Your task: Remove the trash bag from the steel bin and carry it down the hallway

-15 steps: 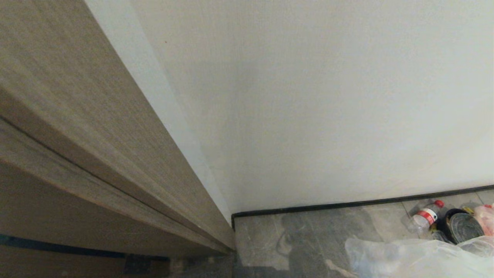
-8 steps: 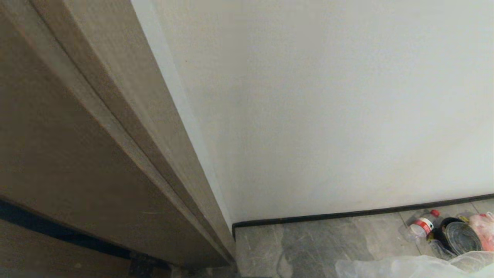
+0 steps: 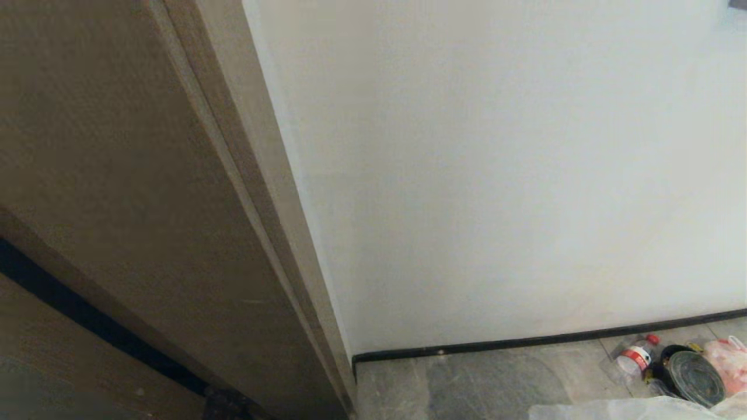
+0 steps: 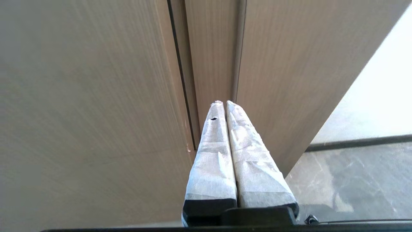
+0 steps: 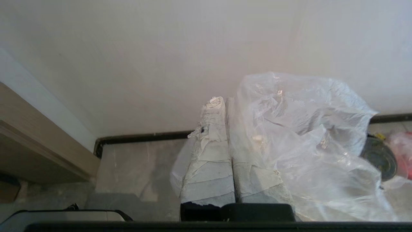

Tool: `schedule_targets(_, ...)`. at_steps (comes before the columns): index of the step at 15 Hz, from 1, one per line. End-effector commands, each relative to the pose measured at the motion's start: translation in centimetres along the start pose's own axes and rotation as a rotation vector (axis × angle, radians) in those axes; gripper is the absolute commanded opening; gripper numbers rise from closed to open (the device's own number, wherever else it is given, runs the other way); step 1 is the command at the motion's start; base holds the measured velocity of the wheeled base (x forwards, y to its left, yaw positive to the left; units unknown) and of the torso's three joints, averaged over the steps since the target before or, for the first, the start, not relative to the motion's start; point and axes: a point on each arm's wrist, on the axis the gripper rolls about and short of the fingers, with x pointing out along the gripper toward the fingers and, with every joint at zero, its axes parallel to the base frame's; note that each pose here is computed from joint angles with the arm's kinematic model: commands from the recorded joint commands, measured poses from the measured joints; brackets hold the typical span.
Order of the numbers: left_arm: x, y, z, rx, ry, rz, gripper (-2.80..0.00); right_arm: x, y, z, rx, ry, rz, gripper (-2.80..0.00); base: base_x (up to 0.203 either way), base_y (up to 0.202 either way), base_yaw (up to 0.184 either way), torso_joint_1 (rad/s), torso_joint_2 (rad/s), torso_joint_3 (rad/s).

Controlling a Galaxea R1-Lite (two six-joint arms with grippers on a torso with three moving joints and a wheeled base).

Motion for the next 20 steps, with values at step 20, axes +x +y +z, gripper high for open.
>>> schedule_targets(20, 0.0, 0.0, 0.02, 0.003, -0.002, -0.001, -2.8, 0.01, 0.0, 0.0, 0.0, 0.002, 0.0, -2.8, 0.0, 0.0, 0.0, 0.002, 0.0, 0.171)
